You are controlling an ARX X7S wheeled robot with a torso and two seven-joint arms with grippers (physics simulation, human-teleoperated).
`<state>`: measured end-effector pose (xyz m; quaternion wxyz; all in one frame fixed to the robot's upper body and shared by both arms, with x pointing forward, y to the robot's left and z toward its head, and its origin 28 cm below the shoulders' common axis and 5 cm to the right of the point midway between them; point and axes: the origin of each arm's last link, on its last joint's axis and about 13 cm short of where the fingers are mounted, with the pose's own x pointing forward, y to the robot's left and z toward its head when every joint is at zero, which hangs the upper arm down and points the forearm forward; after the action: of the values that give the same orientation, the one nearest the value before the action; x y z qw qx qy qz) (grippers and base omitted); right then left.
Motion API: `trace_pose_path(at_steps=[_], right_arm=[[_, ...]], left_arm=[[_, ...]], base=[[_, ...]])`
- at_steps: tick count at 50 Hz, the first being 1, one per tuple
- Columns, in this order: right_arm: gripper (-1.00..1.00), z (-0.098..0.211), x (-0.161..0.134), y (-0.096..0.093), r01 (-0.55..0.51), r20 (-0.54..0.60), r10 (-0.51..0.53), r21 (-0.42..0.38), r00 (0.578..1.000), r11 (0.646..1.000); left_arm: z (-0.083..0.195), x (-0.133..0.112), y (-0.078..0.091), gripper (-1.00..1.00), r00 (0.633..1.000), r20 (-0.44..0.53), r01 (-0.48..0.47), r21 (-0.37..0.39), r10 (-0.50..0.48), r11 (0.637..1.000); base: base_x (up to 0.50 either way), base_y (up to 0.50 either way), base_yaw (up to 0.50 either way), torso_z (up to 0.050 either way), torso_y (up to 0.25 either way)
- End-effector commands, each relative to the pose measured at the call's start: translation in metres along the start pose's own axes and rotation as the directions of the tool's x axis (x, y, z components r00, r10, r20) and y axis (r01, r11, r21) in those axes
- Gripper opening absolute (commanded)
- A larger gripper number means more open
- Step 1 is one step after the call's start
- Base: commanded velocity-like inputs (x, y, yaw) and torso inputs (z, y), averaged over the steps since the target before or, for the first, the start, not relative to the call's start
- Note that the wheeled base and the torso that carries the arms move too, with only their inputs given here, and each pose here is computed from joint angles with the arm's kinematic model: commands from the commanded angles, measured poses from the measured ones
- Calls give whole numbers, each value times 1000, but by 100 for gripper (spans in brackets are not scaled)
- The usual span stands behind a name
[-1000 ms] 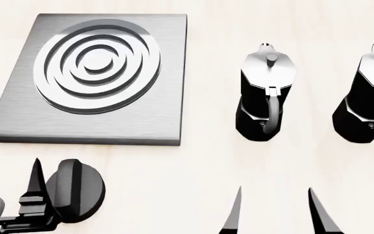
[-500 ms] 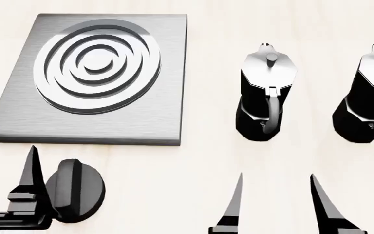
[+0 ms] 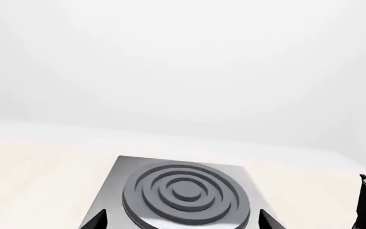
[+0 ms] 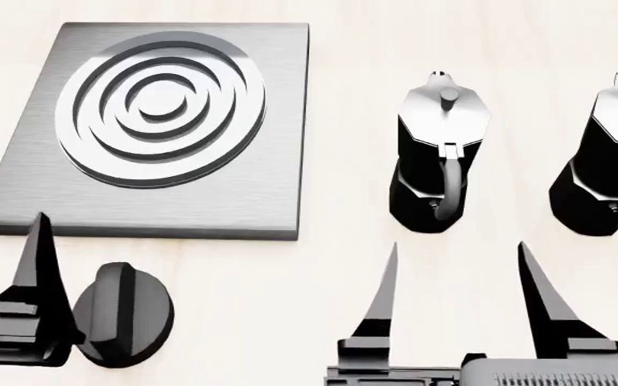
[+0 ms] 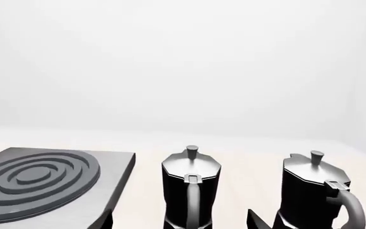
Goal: Turn off the stove.
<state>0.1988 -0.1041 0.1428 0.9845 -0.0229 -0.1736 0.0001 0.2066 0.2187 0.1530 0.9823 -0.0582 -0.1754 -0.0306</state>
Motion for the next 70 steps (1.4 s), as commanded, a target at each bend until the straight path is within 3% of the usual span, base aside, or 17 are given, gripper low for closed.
trace_pose_path(at_steps=[1, 70], right_arm=[[100, 13, 6, 1, -4, 40, 4, -3, 999, 1000], [100, 63, 17, 8, -42, 200, 45, -15, 979, 999]], left_arm=[[11, 1, -1, 100, 999, 34, 18, -11, -18, 1000], [57, -1, -7, 100, 984, 174, 57, -60, -46, 997]], base=[[0, 0, 0, 0, 0], [0, 0, 0, 0, 0]])
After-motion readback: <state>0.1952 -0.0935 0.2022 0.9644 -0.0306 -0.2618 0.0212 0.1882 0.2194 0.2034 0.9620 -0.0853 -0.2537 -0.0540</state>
